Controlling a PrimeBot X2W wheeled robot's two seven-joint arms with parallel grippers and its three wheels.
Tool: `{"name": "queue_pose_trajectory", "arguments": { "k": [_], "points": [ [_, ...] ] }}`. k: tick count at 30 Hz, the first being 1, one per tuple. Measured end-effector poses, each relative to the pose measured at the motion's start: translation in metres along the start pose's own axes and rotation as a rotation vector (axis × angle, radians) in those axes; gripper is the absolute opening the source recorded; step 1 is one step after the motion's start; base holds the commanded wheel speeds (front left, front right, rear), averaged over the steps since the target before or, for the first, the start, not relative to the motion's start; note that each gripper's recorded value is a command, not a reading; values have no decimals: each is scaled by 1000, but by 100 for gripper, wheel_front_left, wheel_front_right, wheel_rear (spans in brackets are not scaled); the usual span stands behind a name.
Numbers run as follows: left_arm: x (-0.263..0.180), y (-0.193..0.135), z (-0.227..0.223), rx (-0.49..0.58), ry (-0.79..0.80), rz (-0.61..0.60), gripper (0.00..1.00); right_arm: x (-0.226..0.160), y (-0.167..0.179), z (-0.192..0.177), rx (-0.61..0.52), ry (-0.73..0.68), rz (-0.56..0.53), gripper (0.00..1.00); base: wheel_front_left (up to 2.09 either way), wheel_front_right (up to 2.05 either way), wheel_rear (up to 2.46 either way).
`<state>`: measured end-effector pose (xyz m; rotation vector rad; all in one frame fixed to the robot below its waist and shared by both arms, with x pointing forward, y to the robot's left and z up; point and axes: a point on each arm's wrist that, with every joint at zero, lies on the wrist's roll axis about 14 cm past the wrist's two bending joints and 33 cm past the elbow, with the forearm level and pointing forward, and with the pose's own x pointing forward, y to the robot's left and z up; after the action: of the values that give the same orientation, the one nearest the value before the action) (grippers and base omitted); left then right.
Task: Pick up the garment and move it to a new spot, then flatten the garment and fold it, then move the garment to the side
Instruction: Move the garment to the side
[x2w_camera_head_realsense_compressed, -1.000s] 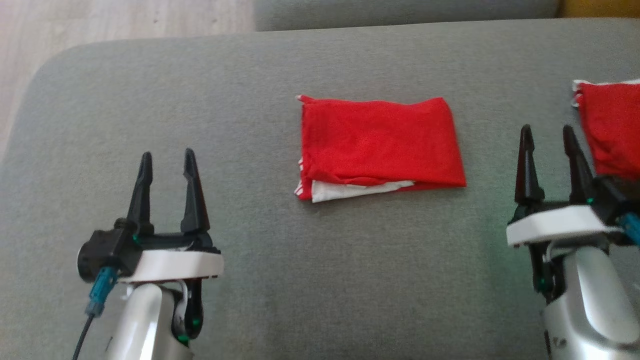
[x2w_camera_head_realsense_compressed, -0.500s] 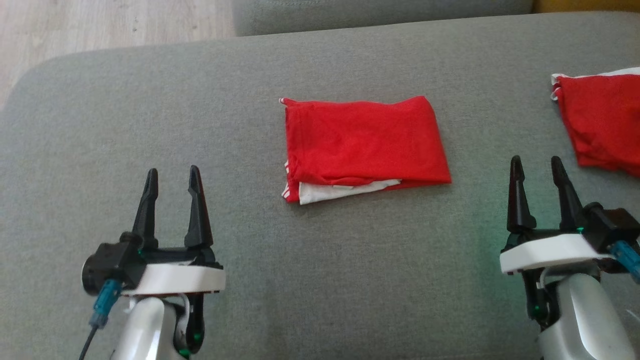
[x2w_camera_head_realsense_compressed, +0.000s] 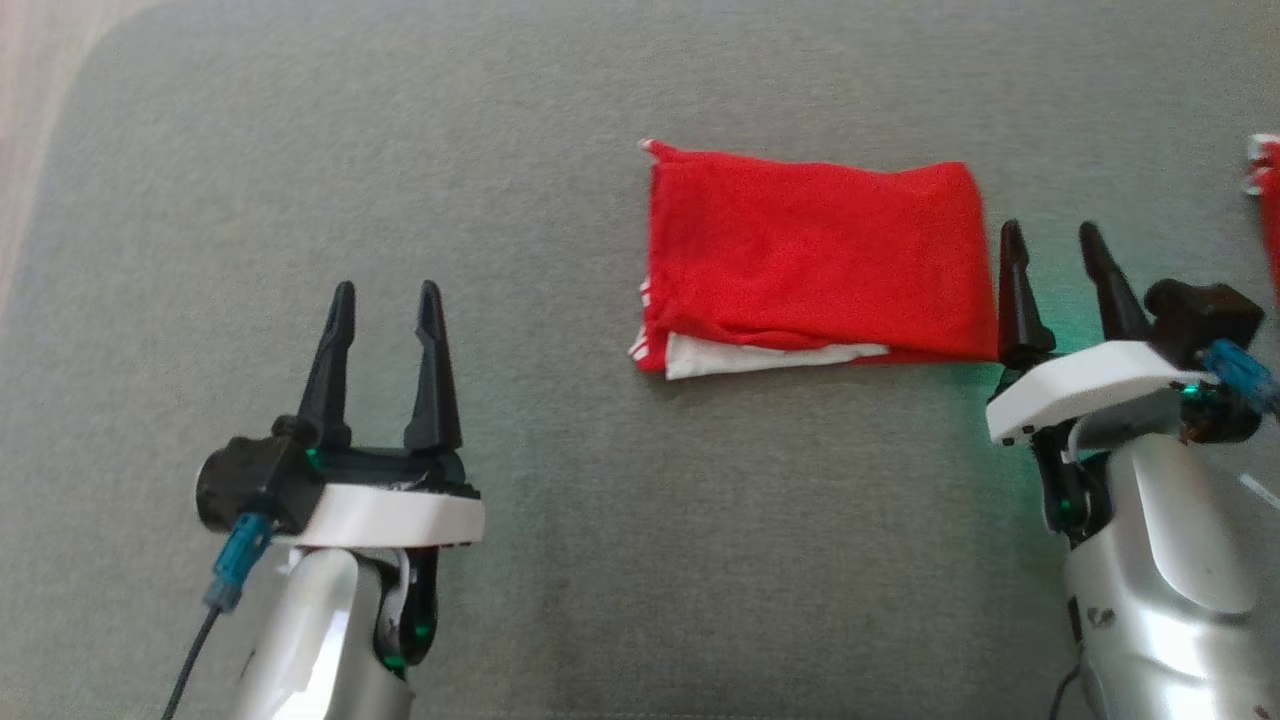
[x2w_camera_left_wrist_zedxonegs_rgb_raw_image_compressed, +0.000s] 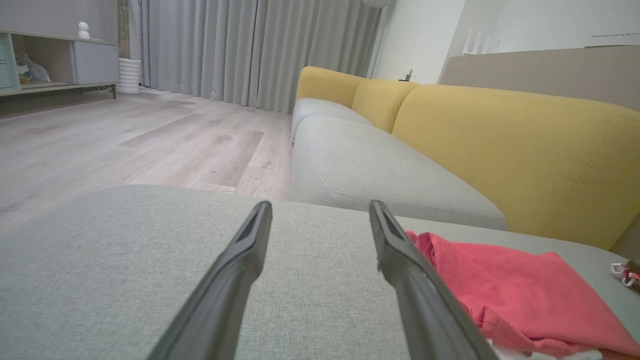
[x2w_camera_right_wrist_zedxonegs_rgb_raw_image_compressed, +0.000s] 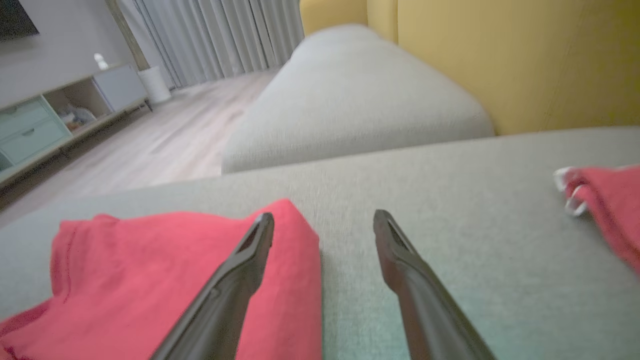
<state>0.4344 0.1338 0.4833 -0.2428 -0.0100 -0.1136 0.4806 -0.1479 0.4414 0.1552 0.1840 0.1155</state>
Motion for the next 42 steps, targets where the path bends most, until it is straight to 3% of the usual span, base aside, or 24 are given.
{"name": "queue_pose_trajectory", "arguments": {
  "k": [8,12,13,14,15,24,33,38,42],
  "points": [
    [-6,19,-1,9,10,58,100,15,20,-75,19,287,39,100,0,0,0],
    [-9,27,-2,-1,14,81,100,27,25,-78,0,312,57,100,0,0,0],
    [-9,28,-2,1,14,84,100,29,26,-79,-6,319,61,91,0,0,0],
    [-9,29,-2,1,14,87,100,31,27,-80,-12,326,64,38,0,0,0],
    [-10,29,-2,2,13,88,100,32,27,-80,-18,330,66,0,0,0,0],
    [-4,10,3,-20,-3,34,100,24,25,-65,-93,262,80,0,0,0,0],
    [6,-39,5,-23,-14,-105,100,5,7,-15,-314,122,70,0,0,0,0],
    [7,-57,3,-21,-8,-152,100,-13,-15,-3,-361,109,20,0,0,0,0],
    [12,-69,-2,-20,0,-186,100,-27,-55,19,-442,96,-54,0,0,0,0]
  ]
}}
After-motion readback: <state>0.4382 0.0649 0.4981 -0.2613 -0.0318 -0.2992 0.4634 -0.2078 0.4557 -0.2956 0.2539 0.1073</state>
